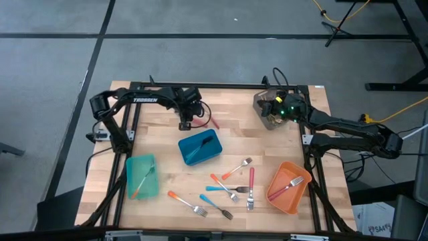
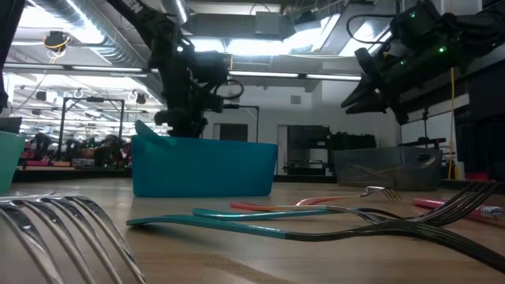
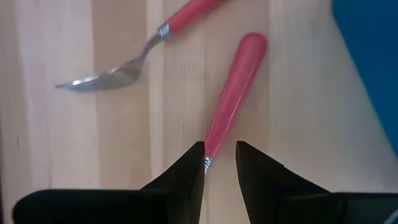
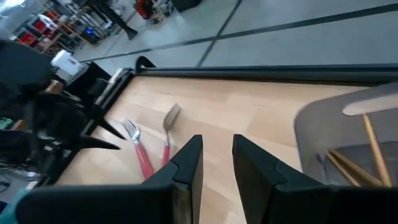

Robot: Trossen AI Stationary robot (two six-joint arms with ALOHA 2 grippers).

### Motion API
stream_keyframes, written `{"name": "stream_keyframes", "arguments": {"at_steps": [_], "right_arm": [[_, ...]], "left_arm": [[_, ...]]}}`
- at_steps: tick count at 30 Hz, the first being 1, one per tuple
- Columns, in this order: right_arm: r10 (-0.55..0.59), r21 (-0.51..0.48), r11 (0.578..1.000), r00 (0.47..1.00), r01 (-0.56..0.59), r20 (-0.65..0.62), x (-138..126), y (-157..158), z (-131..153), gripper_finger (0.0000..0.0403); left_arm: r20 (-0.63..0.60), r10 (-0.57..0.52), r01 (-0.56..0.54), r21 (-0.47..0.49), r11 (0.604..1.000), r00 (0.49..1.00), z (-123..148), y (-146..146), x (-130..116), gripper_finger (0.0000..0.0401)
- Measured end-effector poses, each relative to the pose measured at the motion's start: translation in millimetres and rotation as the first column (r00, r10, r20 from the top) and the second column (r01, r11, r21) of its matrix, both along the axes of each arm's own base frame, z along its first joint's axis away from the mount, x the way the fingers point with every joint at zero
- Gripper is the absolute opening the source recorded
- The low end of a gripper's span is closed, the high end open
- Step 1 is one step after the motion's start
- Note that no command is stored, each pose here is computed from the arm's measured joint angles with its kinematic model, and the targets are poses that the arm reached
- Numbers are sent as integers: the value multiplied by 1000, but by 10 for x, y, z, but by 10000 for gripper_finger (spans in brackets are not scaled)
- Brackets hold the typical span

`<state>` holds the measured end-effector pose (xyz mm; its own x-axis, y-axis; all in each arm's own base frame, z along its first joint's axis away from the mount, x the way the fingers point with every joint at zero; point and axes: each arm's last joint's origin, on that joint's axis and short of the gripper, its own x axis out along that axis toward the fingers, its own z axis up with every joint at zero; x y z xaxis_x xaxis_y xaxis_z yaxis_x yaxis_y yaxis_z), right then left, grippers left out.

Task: Sort silverware by color (type)
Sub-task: Put the top left pink fork into the orange bin

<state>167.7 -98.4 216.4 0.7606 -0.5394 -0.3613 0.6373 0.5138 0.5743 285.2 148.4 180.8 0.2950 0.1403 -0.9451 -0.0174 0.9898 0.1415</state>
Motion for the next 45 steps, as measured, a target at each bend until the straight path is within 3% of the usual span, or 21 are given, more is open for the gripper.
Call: {"name": "stream_keyframes", "arguments": {"at_steps": [9, 13, 25, 39, 45], "right_arm": [[2, -4, 1000, 1000, -2, 2, 2, 0, 3, 79], [2, -4, 1000, 1000, -2, 2, 2, 0, 4, 79], [2, 6, 1000, 1000, -2, -14, -4, 3, -13, 79], [2, 6, 1000, 1000, -2, -15, -4, 4, -14, 79], [10, 8, 1000, 1000, -10, -13, -3, 5, -14, 79]], "left_arm": [[-89, 26, -24, 18, 1000, 996, -246, 82, 28, 85], [-115, -34, 36, 17, 999, 993, -316, 92, 39, 85], [-139, -113, 118, 26, 993, 984, -340, 94, 38, 85], [-198, -105, 113, 25, 993, 974, -483, 126, 47, 84], [-201, -107, 114, 21, 993, 974, -492, 124, 44, 57]]}}
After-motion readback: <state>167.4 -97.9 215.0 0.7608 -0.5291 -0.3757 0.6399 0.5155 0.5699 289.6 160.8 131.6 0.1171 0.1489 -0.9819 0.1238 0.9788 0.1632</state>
